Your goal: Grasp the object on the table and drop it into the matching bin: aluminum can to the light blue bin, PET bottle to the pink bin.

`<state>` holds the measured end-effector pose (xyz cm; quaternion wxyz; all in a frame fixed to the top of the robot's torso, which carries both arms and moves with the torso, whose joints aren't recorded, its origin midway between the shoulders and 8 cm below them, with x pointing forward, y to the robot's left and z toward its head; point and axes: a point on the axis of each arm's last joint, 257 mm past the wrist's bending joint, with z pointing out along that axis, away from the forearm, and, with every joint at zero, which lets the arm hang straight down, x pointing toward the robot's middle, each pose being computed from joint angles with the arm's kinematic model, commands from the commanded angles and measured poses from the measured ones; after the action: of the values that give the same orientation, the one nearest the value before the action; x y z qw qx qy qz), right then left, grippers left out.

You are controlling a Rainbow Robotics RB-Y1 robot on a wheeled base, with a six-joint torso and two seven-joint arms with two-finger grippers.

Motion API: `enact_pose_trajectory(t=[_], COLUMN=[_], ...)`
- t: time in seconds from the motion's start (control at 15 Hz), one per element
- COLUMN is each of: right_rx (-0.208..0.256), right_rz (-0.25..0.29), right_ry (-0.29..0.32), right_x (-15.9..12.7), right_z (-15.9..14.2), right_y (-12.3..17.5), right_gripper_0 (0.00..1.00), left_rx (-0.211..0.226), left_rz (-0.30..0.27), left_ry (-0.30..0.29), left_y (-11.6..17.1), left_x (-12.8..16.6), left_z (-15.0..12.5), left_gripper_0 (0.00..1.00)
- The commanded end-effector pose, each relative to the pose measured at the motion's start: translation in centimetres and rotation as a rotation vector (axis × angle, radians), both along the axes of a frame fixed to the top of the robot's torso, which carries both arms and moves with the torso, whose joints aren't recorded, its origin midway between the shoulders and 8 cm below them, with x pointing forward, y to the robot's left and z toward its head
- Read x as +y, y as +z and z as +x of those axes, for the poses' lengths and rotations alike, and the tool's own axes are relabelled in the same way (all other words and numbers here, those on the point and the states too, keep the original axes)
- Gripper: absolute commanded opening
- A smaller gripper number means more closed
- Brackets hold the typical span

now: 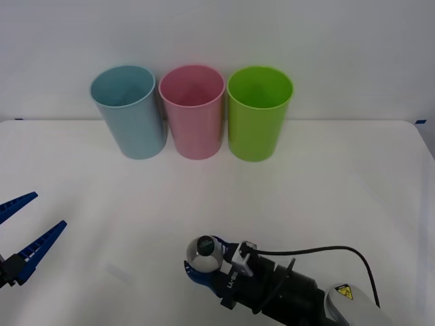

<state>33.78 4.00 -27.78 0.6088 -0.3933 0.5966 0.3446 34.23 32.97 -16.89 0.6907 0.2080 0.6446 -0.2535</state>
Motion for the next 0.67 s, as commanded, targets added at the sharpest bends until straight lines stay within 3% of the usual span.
enact_pose_trajectory(t=[0.07,0.67], right_rx=[-0.034,-0.025], right_rz=[0.033,0.174], right_ry=[-0.008,-0.012], right_x=[-1.4,-6.4], right_z=[1.1,2.9], right_y=[2.4,12.1], right_gripper_0=[0.0,0.0], left_rx=[0.0,0.0], left_rz=[0.0,0.0], left_ry=[0.0,0.0], left_y=[0.0,0.0], left_x=[0.0,0.0], left_z=[0.0,0.0], left_gripper_0=[1.0,1.0])
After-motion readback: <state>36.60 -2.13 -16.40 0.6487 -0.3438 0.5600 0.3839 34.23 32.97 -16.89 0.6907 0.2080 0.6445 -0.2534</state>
